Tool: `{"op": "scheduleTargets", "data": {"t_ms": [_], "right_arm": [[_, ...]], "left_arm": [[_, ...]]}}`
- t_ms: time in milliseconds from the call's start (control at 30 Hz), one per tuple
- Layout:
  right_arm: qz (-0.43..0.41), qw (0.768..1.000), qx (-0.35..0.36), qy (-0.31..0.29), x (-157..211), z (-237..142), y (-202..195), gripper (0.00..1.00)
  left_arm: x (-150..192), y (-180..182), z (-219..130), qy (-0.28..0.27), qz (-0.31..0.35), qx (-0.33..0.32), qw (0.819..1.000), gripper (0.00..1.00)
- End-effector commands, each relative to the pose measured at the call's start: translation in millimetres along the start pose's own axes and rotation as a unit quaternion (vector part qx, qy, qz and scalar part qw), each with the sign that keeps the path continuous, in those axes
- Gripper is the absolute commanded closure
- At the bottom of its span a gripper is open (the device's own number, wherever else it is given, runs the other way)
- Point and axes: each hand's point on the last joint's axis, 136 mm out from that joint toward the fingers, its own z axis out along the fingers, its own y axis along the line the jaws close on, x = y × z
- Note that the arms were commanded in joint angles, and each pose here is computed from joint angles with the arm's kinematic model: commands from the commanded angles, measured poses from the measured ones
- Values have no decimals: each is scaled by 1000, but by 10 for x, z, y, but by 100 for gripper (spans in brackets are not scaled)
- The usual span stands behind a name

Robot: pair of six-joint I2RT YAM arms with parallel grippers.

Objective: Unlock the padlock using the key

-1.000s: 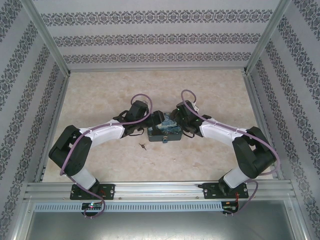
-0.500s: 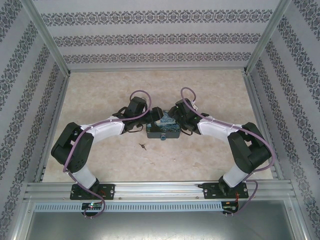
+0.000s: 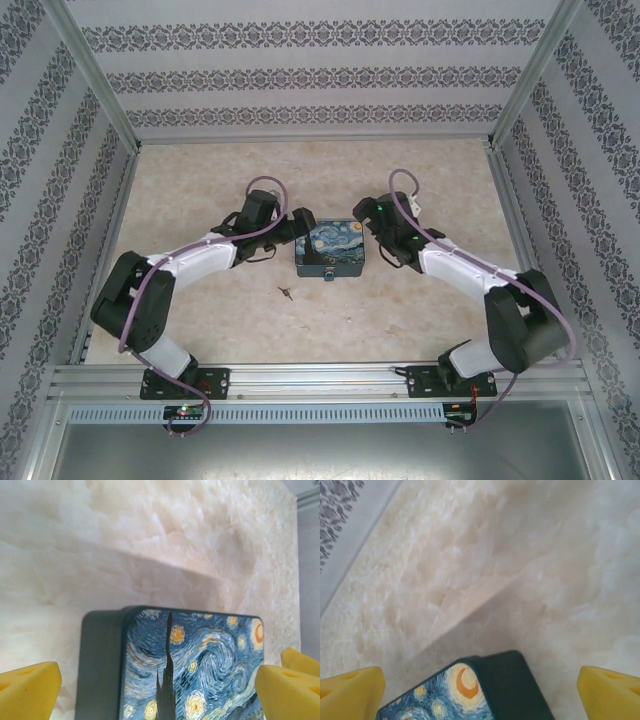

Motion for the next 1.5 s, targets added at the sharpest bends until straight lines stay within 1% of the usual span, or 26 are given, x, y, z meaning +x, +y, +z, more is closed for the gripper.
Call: {"op": "scheduleTargets", "data": {"t_ms": [0, 67, 100, 167, 267, 333, 433, 600, 700, 767, 900, 967, 1067, 1200, 1267, 1333, 1467], "right_arm": [[-9, 1000, 5, -10, -118, -73, -237, 2], [-16, 1000, -11, -8, -165, -119, -288, 2], [-27, 1000, -7, -9, -187, -156, -322, 2], [-69, 998, 1, -5, -198, -246, -313, 2], [-110, 993, -42, 21, -93, -376, -181, 2], [-130, 987, -83, 42, 41, -485, -42, 2], [-171, 977, -114, 60, 274, -642, 115, 4], [-229, 958, -137, 100, 734, -785, 285, 9], [-273, 944, -133, 126, 1045, -822, 325, 11], [-302, 935, -126, 139, 1236, -830, 339, 12], [-370, 905, -108, 179, 1657, -798, 387, 17], [-396, 891, -101, 196, 1843, -765, 406, 20], [-434, 871, -89, 211, 2064, -706, 445, 24], [-476, 848, -60, 224, 2264, -572, 406, 30], [-488, 841, -51, 228, 2339, -512, 388, 32], [-498, 834, -48, 234, 2425, -461, 391, 36], [-513, 823, -41, 238, 2572, -389, 415, 38]], "left_arm": [[-122, -23, -263, -21, 14, 12, 1000, 1], [-159, 22, -379, -30, 12, 14, 999, 1], [-180, 56, -444, -35, 9, 11, 999, 1], [-192, 126, -546, -38, 2, 4, 999, 1], [-181, 231, -670, -38, -4, -13, 999, 1], [-170, 308, -747, -33, -9, -41, 999, 1], [-118, 372, -820, -18, -3, -67, 998, 1], [-91, 409, -911, -30, -2, -68, 997, 1], [-110, 419, -1008, -50, -7, -68, 996, 1], [-150, 435, -1088, -72, -15, -69, 995, 1], [-239, 486, -1255, -135, -45, -62, 988, 1], [-251, 521, -1317, -151, -66, -62, 984, 1], [-237, 529, -1357, -144, -62, -68, 985, 1], [-179, 524, -1283, -110, -67, -65, 990, 1], [-169, 520, -1247, -109, -73, -55, 990, 1], [-169, 529, -1234, -114, -79, -49, 989, 1], [-183, 612, -1249, -125, -94, -51, 986, 1]]}}
